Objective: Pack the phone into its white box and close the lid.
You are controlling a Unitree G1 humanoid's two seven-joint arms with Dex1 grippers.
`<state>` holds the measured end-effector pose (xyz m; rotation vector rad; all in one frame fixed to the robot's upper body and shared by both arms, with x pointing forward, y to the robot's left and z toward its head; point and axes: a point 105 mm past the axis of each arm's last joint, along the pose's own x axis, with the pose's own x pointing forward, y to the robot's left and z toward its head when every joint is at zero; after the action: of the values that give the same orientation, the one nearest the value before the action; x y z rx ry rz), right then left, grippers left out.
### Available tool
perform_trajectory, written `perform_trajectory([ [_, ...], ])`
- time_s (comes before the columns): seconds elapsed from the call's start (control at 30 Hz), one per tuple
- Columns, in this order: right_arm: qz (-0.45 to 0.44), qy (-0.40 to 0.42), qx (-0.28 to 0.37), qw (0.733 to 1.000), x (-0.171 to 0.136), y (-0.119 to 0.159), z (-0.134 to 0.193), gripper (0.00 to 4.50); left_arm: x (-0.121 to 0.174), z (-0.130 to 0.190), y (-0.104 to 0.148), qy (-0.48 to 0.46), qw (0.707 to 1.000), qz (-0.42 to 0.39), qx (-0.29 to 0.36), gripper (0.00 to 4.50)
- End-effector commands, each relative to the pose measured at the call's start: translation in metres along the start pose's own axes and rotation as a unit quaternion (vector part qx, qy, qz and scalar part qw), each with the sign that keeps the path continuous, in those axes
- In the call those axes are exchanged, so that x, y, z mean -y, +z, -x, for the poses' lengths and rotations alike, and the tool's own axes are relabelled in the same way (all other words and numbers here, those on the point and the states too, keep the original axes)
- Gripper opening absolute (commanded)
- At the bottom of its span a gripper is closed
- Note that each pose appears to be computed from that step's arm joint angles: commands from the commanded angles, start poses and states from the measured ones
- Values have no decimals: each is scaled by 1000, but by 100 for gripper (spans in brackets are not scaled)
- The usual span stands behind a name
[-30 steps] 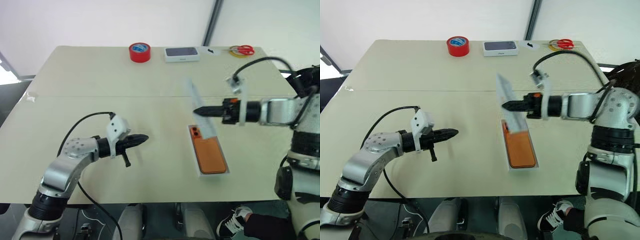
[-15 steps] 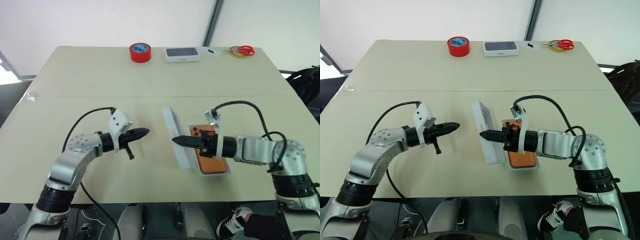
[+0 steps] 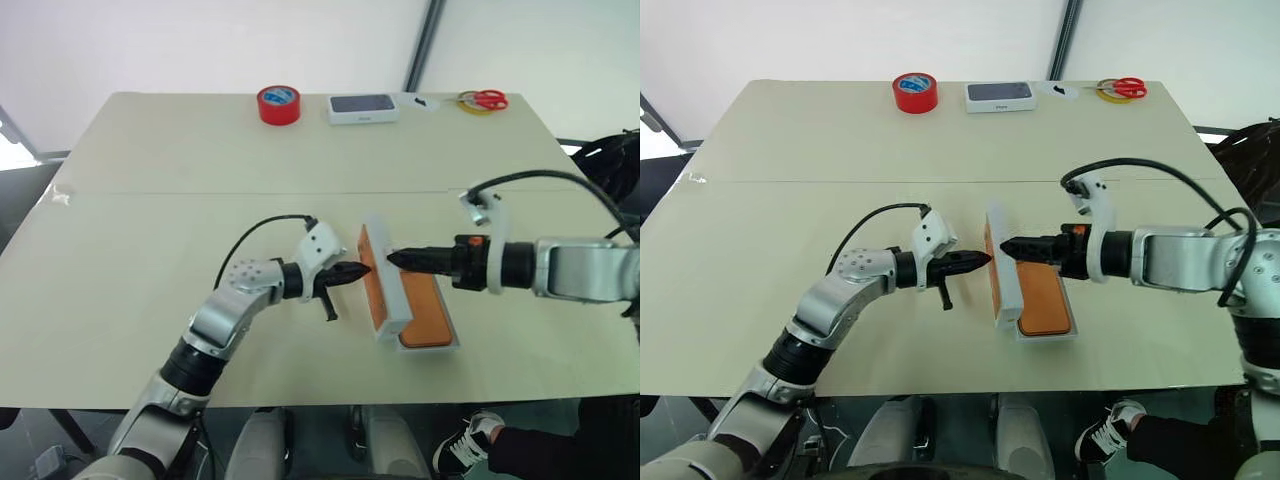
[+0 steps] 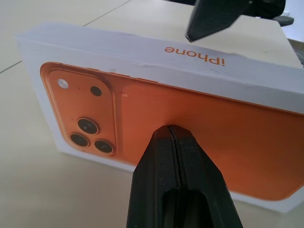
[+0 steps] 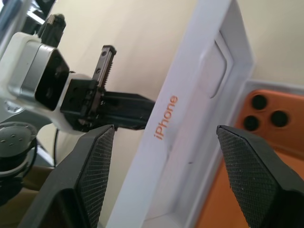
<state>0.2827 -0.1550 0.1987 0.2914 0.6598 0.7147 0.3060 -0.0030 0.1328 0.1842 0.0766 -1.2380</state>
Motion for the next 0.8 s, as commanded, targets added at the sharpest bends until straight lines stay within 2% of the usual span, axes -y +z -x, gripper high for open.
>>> perform_trajectory([
  [0.03,25,-67,48,996,24,23,12,268,7,-12,11,-15,1000,-25,11,0],
  [0.2,114,-162,23,980,54,18,13,3,10,-21,15,-16,1000,-6,22,0],
  [0.43,232,-206,-29,950,71,6,14,3,-8,-8,23,31,998,30,43,0],
  [0.67,280,-201,-64,936,74,-12,5,3,-30,14,4,74,997,21,-18,0],
  [0.8,289,-193,-64,935,73,-15,-1,3,-29,13,-12,65,996,17,-60,0],
])
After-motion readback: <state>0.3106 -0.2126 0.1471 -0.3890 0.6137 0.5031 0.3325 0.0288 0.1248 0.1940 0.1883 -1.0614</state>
